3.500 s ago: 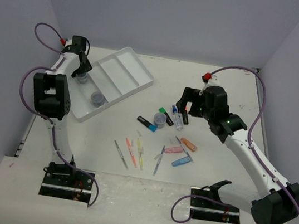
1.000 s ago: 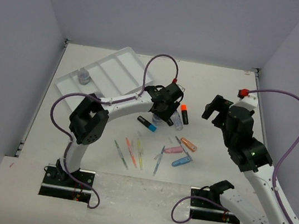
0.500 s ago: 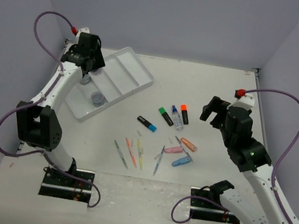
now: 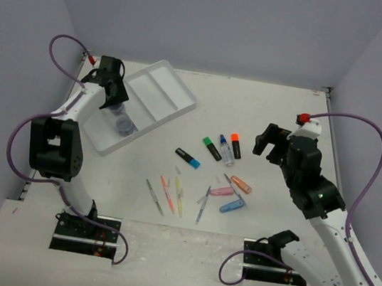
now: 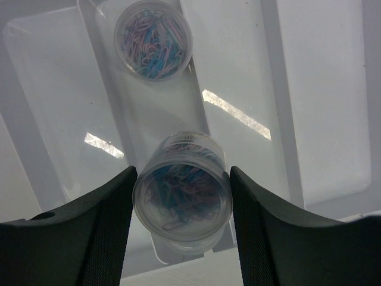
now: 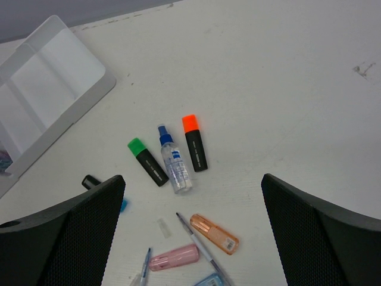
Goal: Sort the stationery into containers
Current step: Place the stationery in the storage box.
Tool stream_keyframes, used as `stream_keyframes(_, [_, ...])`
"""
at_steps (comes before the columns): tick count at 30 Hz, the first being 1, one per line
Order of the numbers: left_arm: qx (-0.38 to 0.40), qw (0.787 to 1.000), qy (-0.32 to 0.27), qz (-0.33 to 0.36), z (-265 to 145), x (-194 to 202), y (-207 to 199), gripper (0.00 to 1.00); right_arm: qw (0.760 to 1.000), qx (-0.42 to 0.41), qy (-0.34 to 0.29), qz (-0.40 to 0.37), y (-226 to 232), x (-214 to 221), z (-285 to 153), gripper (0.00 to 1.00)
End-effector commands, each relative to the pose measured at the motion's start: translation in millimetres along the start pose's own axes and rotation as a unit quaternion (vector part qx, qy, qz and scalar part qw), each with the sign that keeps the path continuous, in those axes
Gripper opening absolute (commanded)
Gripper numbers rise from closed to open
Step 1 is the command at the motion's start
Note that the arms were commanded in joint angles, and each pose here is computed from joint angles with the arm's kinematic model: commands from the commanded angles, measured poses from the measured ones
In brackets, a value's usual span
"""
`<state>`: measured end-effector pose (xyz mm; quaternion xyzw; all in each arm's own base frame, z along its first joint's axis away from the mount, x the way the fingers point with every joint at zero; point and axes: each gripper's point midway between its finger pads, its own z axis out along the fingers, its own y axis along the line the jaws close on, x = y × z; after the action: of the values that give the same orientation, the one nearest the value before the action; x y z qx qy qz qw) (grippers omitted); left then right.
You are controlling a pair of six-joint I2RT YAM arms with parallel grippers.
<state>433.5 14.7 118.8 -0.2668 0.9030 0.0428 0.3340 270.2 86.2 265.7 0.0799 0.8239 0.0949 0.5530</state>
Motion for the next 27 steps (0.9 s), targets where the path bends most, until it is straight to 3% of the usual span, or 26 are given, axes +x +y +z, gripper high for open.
stream_keyframes(1, [0.0, 0.999, -0.038, -0.026, 6, -18, 2, 0.0, 1.0, -0.012, -0.007, -0.003, 6, -4, 5, 0.99])
stream_keyframes(8, [-0.027, 0.999, -0.032, -0.024, 19, -13, 15, 0.01, 1.0, -0.015, 0.003, -0.01, 8, 1, 8, 0.99])
stream_keyframes(14, [-0.034, 0.999, -0.021, -0.021, 30, -6, 15, 0.16, 1.0, -0.02, 0.004, -0.01, 9, 2, 7, 0.99])
stream_keyframes(16, [-0.032, 0.999, -0.016, -0.021, 31, -4, 14, 0.34, 1.0, -0.021, 0.007, -0.012, 9, 4, 8, 0.99])
stream_keyframes(17, [-0.03, 0.999, -0.015, -0.019, 31, -4, 14, 0.35, 1.0, -0.023, 0.008, -0.013, 10, 5, 8, 0.99])
stream_keyframes(18, [-0.029, 0.999, -0.014, -0.02, 31, -4, 13, 0.57, 1.0, -0.023, 0.012, -0.015, 11, 6, 9, 0.99])
stream_keyframes(19, [-0.029, 0.999, -0.015, -0.021, 29, -5, 13, 0.63, 0.999, -0.023, 0.016, -0.016, 11, 7, 11, 0.99])
stream_keyframes(27, [0.007, 0.998, -0.053, -0.035, -17, -36, 5, 0.91, 0.999, -0.024, 0.026, -0.022, 14, 11, 16, 0.99])
